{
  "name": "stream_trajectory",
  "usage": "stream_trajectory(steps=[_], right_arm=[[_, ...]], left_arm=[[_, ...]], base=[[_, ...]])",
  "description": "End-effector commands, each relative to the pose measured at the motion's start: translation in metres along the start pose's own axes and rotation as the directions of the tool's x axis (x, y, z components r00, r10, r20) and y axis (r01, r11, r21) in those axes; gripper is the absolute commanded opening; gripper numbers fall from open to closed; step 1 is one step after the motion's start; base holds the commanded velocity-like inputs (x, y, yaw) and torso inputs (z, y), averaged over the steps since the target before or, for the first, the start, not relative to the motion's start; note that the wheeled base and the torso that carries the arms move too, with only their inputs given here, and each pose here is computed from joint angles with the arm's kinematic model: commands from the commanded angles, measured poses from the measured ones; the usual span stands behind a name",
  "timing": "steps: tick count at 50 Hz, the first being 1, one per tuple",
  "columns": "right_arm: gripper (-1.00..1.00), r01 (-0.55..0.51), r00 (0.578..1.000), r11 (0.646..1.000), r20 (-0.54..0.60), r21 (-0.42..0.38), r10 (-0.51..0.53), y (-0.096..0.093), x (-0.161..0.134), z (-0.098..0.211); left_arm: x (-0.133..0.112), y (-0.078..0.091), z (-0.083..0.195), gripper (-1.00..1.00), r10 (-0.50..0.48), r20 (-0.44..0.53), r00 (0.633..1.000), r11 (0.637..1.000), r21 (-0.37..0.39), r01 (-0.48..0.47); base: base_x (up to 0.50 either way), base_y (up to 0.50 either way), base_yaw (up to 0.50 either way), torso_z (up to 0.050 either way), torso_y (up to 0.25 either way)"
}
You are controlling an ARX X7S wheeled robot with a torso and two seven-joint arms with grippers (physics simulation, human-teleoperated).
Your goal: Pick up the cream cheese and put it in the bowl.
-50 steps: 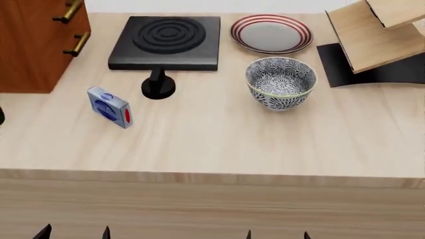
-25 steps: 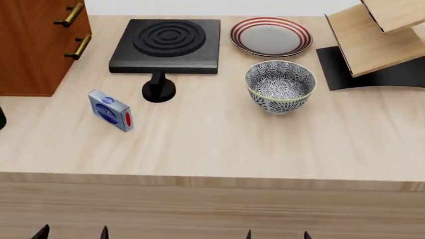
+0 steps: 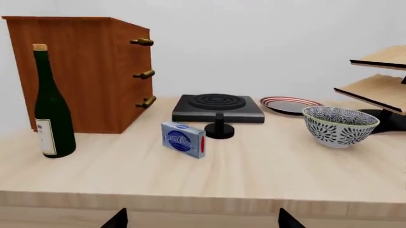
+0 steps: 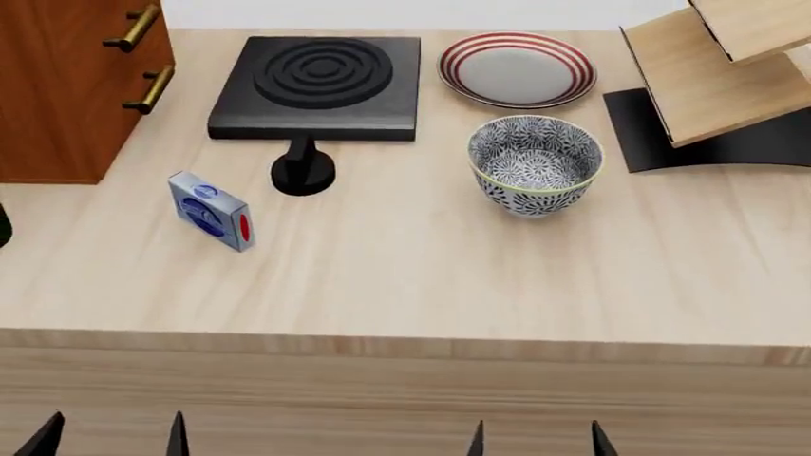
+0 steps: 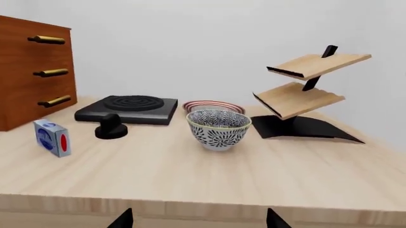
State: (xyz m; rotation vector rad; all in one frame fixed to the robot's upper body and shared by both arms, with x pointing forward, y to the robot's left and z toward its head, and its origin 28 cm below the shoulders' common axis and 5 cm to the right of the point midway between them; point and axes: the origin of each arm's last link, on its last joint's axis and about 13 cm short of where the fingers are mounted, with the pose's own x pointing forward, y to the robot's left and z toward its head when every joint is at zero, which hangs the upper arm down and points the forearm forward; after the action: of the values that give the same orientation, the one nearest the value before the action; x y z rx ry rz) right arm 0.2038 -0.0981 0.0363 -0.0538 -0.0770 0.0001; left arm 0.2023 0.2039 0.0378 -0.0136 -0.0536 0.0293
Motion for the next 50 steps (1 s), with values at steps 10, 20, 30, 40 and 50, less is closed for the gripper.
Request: stream_trajectory(steps=[10,20,30,40,50], right_arm=[[1.0,-0.001,0.997,0.998,0.078,-0.056,0.005,-0.005,-0.002,0.032],[1.0,0.017,0.994,0.998,0.11,-0.055,-0.011,-0.01,-0.002,0.046],[1.0,0.016,0.992,0.999,0.129,-0.047,-0.01,-0.014,-0.003,0.056],[1.0,0.038,0.984,0.998,0.174,-0.048,-0.029,-0.02,-0.004,0.072],[1.0,0.047,0.982,0.999,0.182,-0.011,-0.044,-0.021,-0.005,0.076]], left_arm=[[-0.009,-0.006,0.047,1.0,-0.023,0.085,0.996,1.0,0.0,0.023],[-0.011,-0.003,0.06,1.0,0.021,0.129,0.991,1.0,0.0,-0.022],[-0.012,-0.001,0.071,1.0,0.027,0.159,0.987,1.0,0.003,-0.028],[-0.012,-0.002,0.078,1.0,0.015,0.175,0.984,1.0,-0.014,-0.013],[-0.012,-0.001,0.075,1.0,0.029,0.188,0.982,1.0,0.004,-0.03]], base=[[0.0,0.0,0.0,0.0,0.0],[0.0,0.0,0.0,0.0,0.0],[0.0,0.0,0.0,0.0,0.0],[0.0,-0.09,0.0,0.0,0.0],[0.06,-0.25,0.0,0.0,0.0]])
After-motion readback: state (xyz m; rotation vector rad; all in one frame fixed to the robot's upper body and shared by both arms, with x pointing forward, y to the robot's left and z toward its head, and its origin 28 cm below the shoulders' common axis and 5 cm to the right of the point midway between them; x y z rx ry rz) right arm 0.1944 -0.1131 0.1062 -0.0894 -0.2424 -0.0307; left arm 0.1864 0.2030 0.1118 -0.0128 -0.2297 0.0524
